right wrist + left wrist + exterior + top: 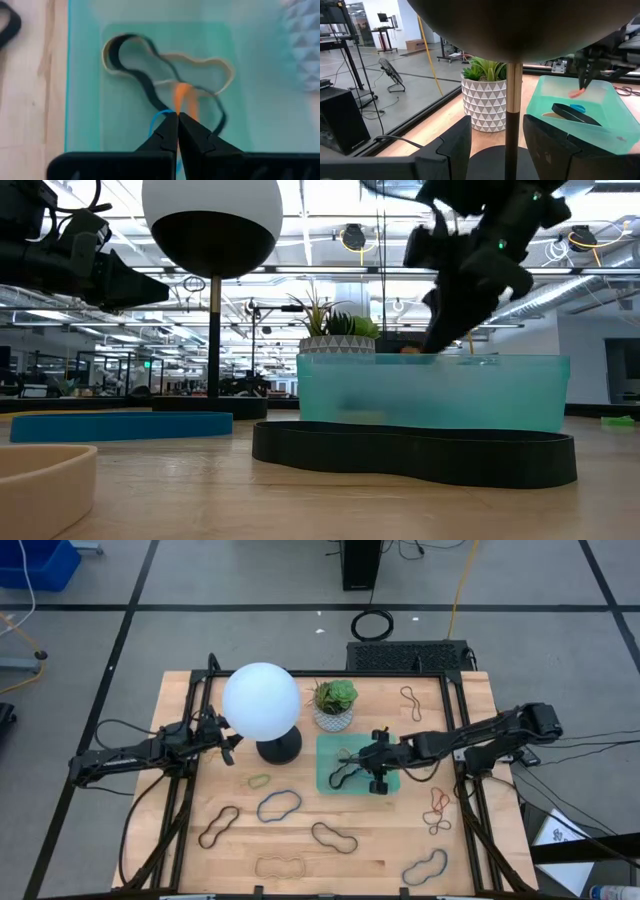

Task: Pick and place rubber bands into bin
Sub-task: Put the orange rubber band into the blue bin

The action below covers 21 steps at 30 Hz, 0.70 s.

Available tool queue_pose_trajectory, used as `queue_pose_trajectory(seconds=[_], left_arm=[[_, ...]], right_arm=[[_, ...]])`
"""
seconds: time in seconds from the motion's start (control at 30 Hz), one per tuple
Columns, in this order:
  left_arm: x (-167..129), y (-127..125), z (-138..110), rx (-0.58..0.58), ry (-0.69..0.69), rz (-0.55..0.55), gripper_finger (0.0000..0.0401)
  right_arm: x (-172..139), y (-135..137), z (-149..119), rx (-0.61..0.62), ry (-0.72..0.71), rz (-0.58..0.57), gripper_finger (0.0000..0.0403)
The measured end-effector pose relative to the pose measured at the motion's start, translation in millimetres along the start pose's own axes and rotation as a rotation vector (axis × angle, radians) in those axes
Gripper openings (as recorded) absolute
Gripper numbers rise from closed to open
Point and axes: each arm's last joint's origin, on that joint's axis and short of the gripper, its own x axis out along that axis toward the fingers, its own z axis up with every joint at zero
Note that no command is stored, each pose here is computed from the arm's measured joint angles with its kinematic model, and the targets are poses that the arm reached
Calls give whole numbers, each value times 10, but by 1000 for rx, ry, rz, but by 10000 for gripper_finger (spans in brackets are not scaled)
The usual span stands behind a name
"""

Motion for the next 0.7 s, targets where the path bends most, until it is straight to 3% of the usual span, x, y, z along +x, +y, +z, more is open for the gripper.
queue_pose_trajectory(seconds=[0.23,0.7], left_arm=[[0,0,0,1,0,0,186],[0,0,-1,1,1,0,186]], right_arm=[[241,25,-101,-19,116,-11,0],[213,24,-78,-14,90,-8,12]])
